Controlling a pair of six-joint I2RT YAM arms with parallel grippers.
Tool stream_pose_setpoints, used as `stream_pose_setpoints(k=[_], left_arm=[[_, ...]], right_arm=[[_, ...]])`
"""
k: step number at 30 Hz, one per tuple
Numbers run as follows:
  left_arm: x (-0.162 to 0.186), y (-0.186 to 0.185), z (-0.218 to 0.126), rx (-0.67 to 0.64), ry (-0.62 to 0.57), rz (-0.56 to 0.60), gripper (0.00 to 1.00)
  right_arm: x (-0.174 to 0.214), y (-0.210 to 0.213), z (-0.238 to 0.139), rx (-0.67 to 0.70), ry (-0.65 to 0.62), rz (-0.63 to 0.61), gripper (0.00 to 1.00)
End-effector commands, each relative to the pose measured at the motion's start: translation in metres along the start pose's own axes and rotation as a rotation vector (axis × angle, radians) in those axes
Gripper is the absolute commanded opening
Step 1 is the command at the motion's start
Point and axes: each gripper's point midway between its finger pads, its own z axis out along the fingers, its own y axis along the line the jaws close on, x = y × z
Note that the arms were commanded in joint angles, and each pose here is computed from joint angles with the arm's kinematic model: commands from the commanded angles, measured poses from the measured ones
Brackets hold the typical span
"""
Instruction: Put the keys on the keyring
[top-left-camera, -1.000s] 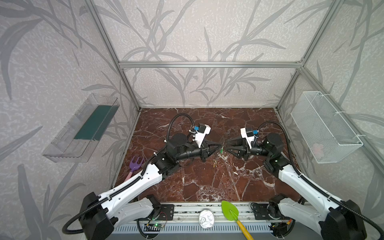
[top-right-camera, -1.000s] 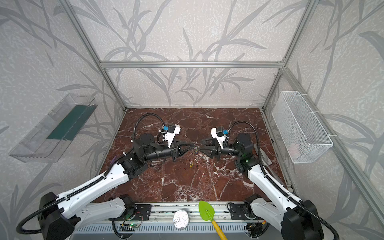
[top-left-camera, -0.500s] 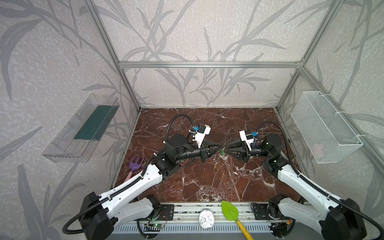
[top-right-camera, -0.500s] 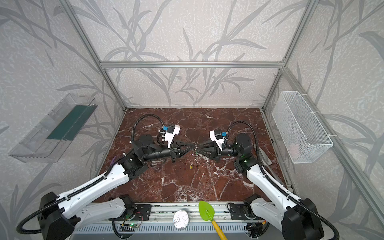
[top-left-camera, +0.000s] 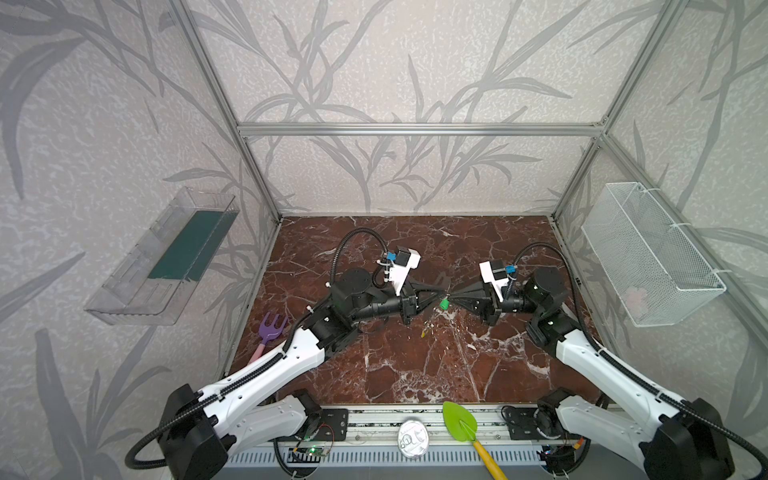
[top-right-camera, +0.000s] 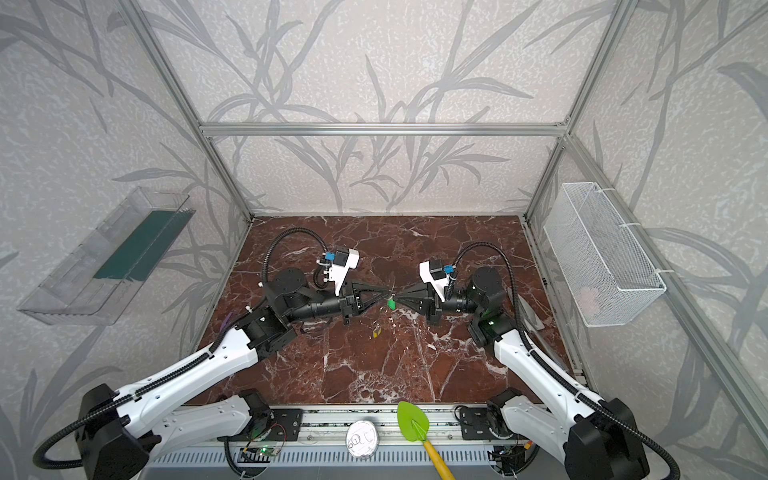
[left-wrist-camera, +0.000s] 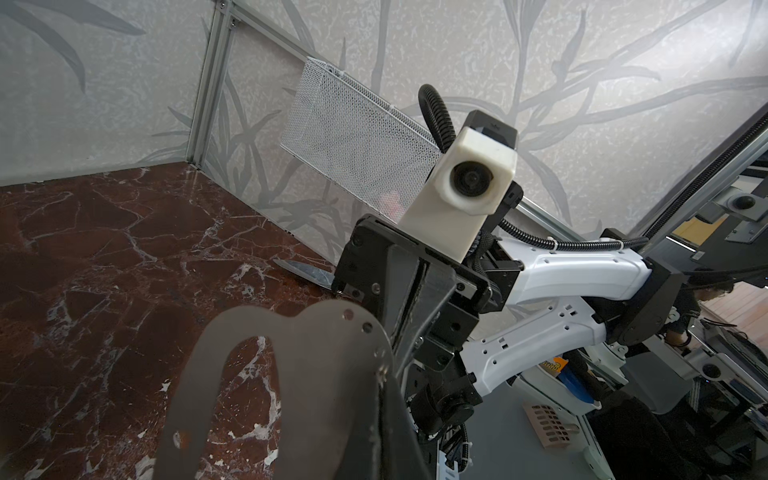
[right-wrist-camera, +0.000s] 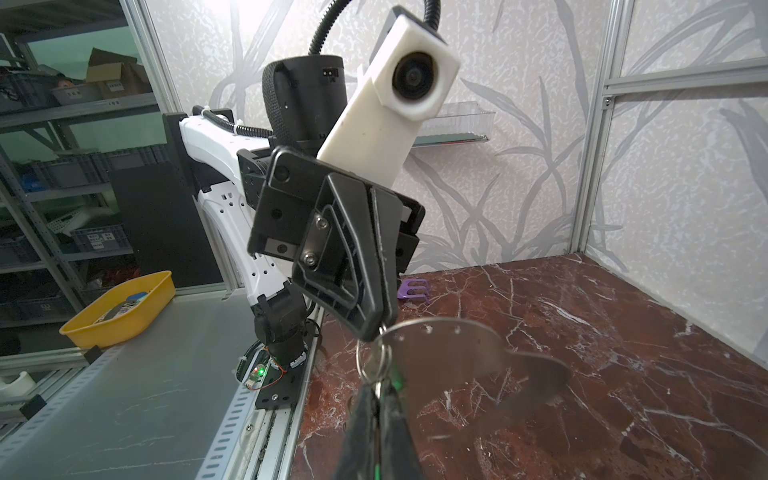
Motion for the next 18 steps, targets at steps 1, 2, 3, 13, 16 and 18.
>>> stream_pose_setpoints(k=[1,2,3,13,16,18], left_arm=[[-0.01,-0.004,-0.004,0.005,-0.04,0.024,0.0],[-0.01,-0.005,-0.004,0.005,-0.042,0.025,0.0],[-0.011,-0.005,-0.005,0.002,-0.046,0.027,0.0],[-0.021,0.009,-0.015,-0.101,-0.118,0.035,0.0],[-0.026,0.015,-0.02,-0.145,-0.166,0.03,0.0],[-0.029,0.017,-0.021,-0.153,-0.191,0.02,0.0]], right_arm=[[-0.027,0.012,0.001,-0.031,-0.039,-0.088,0.0],[-0.027,0.012,0.0,-0.03,-0.038,-0.088,0.0],[-0.027,0.012,0.0,-0.03,-0.038,-0.088,0.0],[-0.024,0.016,0.003,-0.048,-0.023,-0.085,0.0],[-0.021,0.019,0.006,-0.06,-0.014,-0.084,0.0],[-0.021,0.021,0.008,-0.068,-0.01,-0.089,0.0]])
